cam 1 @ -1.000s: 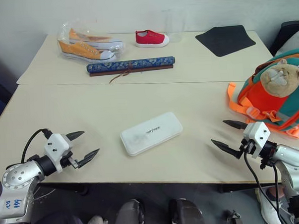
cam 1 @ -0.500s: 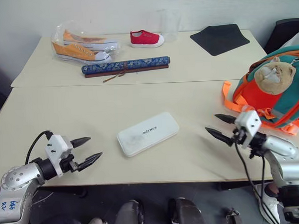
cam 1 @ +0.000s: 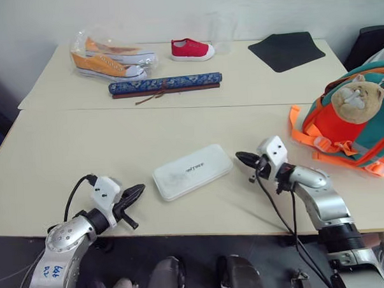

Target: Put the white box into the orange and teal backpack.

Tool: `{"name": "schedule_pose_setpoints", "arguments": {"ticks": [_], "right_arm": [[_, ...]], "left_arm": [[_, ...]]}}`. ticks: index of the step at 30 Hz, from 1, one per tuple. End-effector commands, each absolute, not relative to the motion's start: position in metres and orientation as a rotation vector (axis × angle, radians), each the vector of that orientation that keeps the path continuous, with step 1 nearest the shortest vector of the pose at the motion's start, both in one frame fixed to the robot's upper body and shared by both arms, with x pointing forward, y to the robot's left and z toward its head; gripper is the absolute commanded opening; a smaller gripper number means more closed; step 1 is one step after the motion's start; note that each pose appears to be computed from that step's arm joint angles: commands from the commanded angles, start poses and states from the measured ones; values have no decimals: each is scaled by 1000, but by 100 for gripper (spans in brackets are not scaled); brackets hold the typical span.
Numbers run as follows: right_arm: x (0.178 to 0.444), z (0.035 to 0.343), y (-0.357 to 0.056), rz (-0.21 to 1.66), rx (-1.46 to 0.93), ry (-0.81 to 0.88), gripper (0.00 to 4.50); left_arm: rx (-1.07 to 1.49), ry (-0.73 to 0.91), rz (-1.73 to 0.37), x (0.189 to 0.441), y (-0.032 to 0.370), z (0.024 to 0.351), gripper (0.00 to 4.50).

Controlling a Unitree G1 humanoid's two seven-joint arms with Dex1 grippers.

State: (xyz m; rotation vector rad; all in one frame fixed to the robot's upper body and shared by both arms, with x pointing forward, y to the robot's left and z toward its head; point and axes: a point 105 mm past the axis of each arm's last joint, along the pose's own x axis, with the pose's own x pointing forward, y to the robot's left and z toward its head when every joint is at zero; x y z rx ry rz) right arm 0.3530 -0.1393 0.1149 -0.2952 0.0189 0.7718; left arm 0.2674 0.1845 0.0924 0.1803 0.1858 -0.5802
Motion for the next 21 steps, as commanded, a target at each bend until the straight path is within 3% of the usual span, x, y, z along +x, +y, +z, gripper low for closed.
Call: {"name": "schedule_pose_setpoints", "arguments": {"ticks": [1,6,12,21], "right_arm": [[357,119,-127,803,-295,-9,0],[351,118,-113,921,-275,11,0],[327,117,-126,987,-282,46,0],[310,117,-144,973,-300,95,0]], "left_arm": [[166,169,-572,269,175,95,2],[170,135,-607,273,164,100,2],[203,132,-681,275,155,101,2],[248,182,-689,269,168,92,2]]}}
